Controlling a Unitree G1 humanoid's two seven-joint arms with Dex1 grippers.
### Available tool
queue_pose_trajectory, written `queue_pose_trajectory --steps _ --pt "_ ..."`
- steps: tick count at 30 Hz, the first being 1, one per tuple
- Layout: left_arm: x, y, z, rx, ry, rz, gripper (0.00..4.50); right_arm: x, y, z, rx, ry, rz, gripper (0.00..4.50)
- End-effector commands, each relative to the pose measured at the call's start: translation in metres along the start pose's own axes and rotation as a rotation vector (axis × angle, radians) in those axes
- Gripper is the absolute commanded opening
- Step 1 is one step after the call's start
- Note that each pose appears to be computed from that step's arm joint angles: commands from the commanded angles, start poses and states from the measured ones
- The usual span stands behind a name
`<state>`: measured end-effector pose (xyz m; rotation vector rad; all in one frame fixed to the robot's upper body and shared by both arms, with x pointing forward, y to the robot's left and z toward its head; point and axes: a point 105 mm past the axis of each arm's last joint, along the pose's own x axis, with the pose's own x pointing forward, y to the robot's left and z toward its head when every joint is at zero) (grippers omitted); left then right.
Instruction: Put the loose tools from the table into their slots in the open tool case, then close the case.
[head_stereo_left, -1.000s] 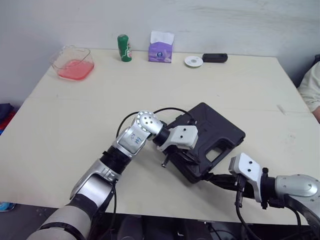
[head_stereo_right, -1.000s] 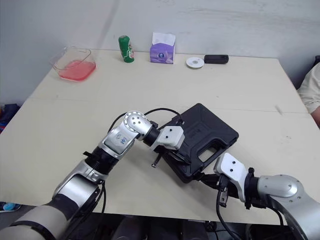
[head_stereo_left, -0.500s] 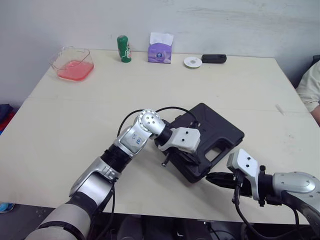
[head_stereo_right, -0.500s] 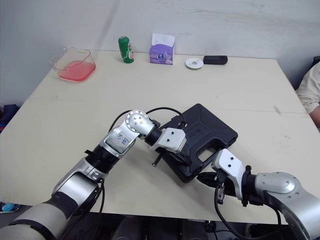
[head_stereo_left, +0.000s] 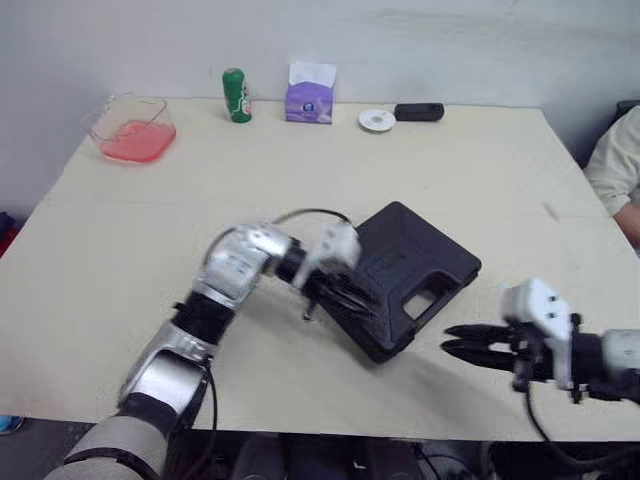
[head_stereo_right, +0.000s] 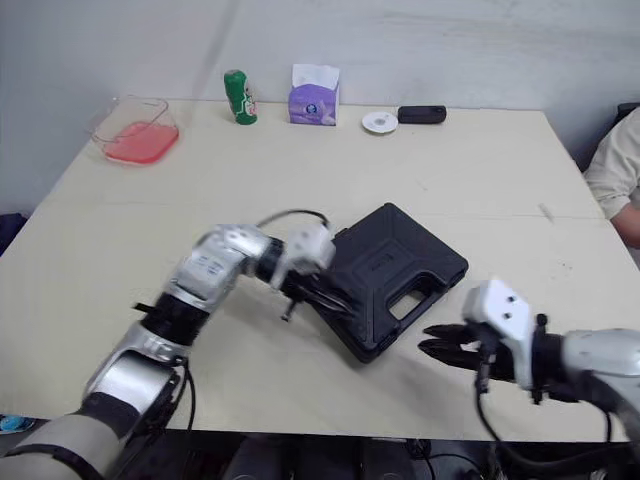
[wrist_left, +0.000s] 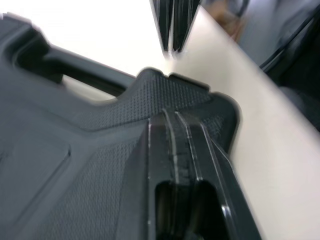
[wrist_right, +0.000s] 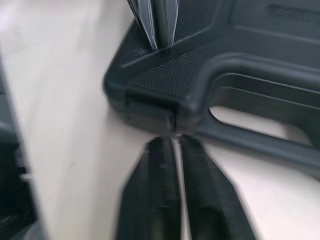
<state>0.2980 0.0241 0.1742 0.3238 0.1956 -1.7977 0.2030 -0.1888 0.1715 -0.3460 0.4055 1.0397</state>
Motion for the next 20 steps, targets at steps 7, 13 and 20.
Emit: queue_pose_trajectory --steps 7,13,20 --pt "-0.118 -0.063 0.049 -0.107 -0.23 0.184 4.49 -0.072 -0.031 0.034 -0.06 -0.039 -0.123 4.5" --pt "-0.201 -0.099 0.02 -0.177 -0.08 0.629 4.49 -0.109 -0.067 0.022 -0.09 -0.011 -0.316 4.5" --pt "-0.203 -0.102 0.01 -0.163 -0.077 0.675 4.49 -0.101 -0.074 0.02 -0.104 -0.036 -0.318 4.5"
